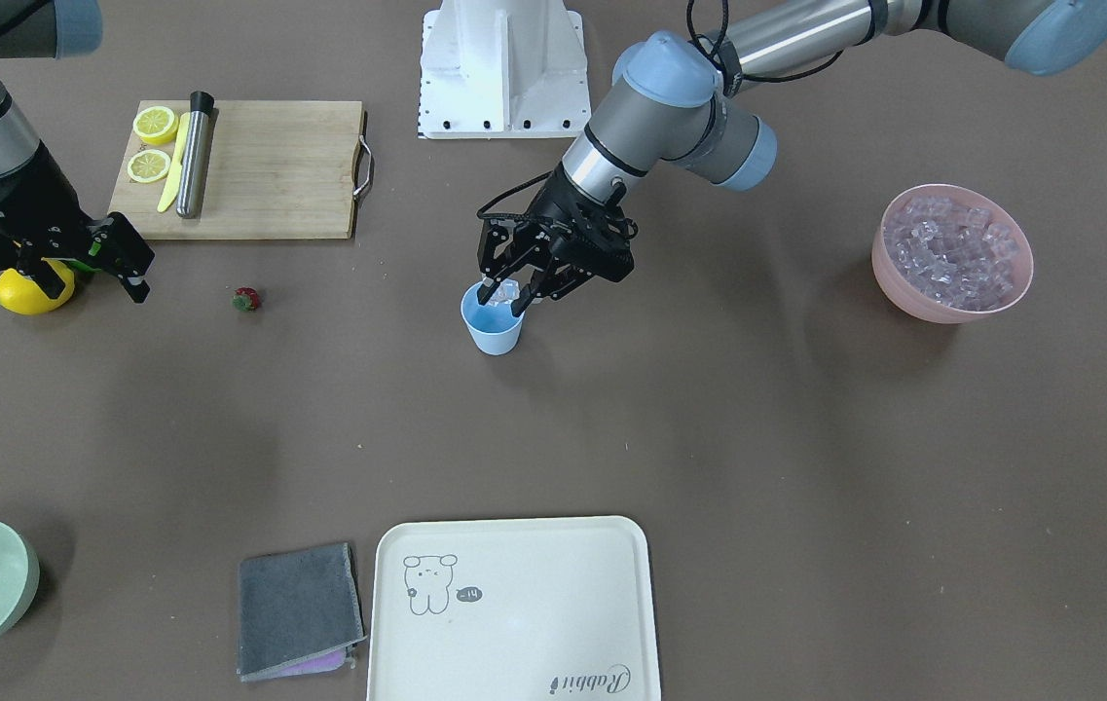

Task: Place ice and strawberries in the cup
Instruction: 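Open the left gripper to drop the ice cube into the cup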

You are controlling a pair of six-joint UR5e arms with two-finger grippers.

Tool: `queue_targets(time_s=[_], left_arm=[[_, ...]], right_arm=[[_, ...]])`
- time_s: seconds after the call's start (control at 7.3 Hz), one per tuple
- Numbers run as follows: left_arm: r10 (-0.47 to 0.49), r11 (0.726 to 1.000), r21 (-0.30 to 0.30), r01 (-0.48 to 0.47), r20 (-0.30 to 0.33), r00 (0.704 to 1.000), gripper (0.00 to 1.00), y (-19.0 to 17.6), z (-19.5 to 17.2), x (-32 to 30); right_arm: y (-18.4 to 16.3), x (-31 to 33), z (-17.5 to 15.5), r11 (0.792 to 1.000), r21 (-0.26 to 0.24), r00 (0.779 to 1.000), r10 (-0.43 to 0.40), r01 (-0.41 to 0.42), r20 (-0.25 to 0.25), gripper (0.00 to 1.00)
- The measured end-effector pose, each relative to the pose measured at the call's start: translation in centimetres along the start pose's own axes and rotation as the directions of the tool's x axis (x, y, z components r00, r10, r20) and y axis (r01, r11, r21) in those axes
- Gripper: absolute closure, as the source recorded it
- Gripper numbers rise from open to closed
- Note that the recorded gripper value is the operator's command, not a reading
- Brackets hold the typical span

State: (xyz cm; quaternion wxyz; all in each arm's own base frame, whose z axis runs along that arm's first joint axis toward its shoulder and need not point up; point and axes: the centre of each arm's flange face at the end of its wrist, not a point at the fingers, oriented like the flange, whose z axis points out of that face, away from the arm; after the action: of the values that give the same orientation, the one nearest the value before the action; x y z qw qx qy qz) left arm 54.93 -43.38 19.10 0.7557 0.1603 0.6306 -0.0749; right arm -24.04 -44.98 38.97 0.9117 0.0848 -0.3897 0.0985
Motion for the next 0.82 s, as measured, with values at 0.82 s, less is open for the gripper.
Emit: queue_targets(time_s=[0.82], left_arm=[[0.020,1.000,0.000,-0.020,0.006,1.000,0.02,-0.4,-0.8,-0.1]], right_arm=[[0.0,0.0,0.0,1.000,0.000,1.000,0.000,0.000,0.001,0.00]])
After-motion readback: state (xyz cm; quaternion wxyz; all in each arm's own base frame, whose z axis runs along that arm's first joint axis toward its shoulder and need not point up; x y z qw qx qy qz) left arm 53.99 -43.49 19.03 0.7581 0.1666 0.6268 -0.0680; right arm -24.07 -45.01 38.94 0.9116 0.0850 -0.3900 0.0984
